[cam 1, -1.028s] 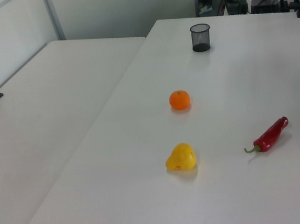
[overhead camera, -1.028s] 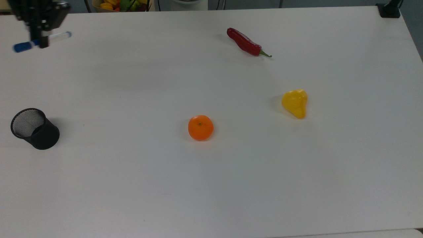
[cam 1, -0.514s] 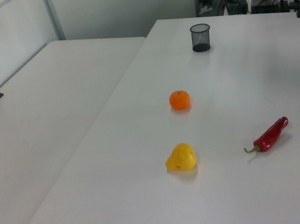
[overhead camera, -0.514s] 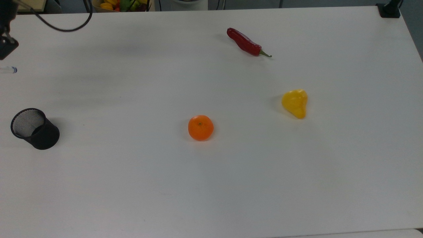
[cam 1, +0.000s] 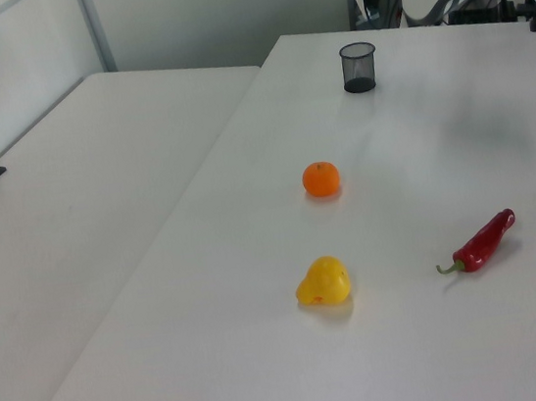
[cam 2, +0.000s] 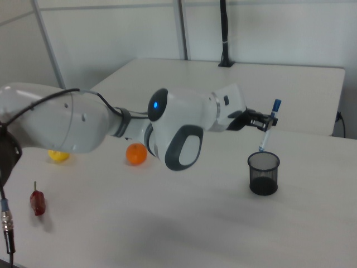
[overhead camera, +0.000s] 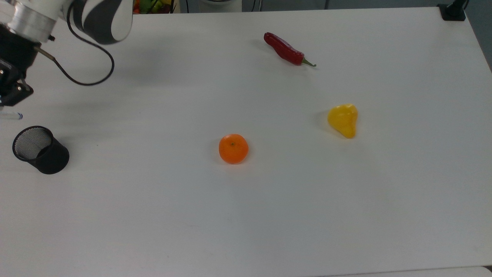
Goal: Place marker
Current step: 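Position the held marker above the cup opening and lower it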
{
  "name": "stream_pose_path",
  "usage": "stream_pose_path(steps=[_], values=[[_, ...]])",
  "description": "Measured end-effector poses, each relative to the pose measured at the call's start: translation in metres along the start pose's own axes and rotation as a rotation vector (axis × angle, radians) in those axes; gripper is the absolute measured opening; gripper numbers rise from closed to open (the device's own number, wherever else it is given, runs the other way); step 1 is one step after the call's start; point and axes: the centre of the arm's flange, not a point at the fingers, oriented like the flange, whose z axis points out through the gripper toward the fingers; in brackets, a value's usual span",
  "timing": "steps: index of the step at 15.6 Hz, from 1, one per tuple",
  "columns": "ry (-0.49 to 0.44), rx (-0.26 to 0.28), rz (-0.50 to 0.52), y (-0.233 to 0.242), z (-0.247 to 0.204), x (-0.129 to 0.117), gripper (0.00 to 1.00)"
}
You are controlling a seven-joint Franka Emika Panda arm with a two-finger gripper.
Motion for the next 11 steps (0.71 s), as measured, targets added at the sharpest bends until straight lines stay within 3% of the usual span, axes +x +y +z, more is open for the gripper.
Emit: stream_pose_path(steps=[5, 11], values=[[0.007, -0.007, -0.023, -0.007, 0.03, -0.049, 0.16], [-0.02, -0.011, -0.024, -0.008, 0.041, -0.069, 0.16]])
